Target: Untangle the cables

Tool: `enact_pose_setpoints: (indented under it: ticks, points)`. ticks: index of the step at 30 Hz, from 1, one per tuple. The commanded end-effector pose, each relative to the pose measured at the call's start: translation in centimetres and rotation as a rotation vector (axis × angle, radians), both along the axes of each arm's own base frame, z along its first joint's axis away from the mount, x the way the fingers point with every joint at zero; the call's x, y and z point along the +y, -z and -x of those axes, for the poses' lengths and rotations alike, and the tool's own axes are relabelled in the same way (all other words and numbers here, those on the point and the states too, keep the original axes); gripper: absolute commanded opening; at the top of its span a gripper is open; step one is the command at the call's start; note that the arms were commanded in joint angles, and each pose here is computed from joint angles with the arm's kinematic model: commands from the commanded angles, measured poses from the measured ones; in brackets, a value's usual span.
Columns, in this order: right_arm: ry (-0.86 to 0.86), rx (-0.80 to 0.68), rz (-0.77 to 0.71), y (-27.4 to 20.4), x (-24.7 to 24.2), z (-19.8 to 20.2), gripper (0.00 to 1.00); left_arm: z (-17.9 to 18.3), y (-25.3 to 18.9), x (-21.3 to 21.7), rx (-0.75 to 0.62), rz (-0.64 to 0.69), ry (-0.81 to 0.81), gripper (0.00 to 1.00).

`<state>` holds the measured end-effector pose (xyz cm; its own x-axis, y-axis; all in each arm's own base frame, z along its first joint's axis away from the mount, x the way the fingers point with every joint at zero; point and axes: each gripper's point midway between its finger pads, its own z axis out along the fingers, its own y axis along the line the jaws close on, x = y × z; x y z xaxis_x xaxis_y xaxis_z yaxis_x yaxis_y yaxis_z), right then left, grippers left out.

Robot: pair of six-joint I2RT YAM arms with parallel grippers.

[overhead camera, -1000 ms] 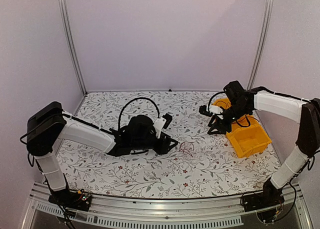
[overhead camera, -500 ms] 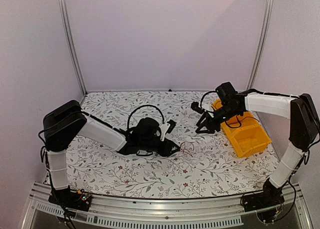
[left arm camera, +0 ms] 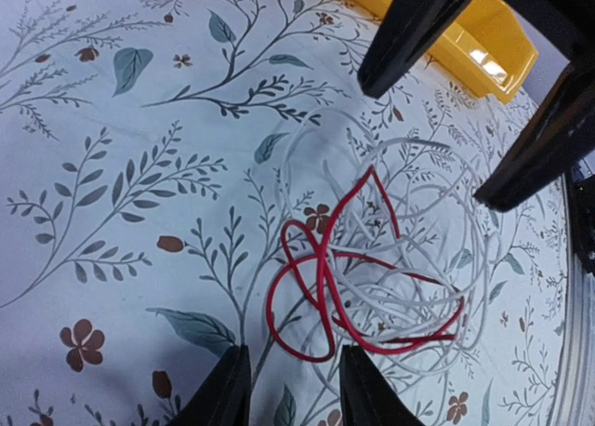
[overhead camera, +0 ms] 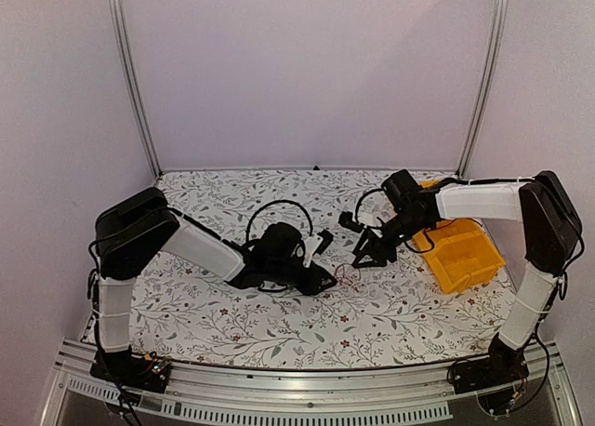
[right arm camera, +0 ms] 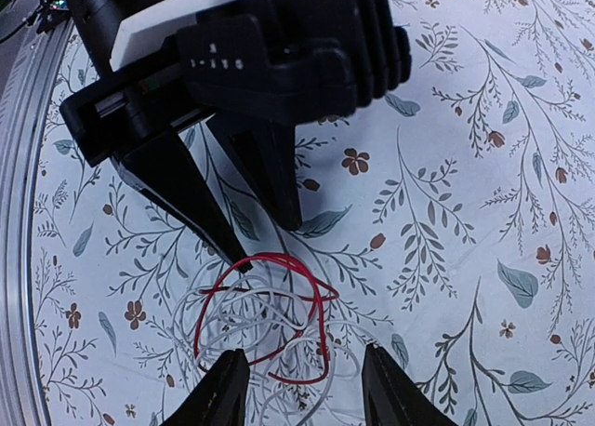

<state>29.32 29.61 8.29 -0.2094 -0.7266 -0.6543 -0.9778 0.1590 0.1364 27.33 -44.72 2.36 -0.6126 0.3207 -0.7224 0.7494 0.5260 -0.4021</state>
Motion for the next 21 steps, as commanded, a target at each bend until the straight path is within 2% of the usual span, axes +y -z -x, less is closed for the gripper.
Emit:
enact_pose_setpoints:
  ticks: [1,6,11,15,21]
  points:
    - [0.014,0.017,0.021,1.4,-0.2,-0.2,0.46,-1.3,0.0,-0.6,-0.042,0.030,0.006,0.33]
    - [0.021,0.039,0.050,2.7,-0.5,-0.2,0.46,-2.0,-0.4,-1.1,-0.067,0.054,-0.007,0.27]
    - [0.046,0.041,0.085,3.9,-0.8,-0.7,0.46,-3.1,-1.7,-0.8,-0.105,0.094,-0.056,0.09]
    - [0.077,0.035,0.129,5.2,-1.2,-1.3,0.46,-3.8,-3.4,-0.3,-0.141,0.147,-0.092,0.00]
    - [0.086,0.066,0.193,7.6,-1.9,-1.3,0.37,-4.6,-7.2,1.5,-0.219,0.178,-0.168,0.00]
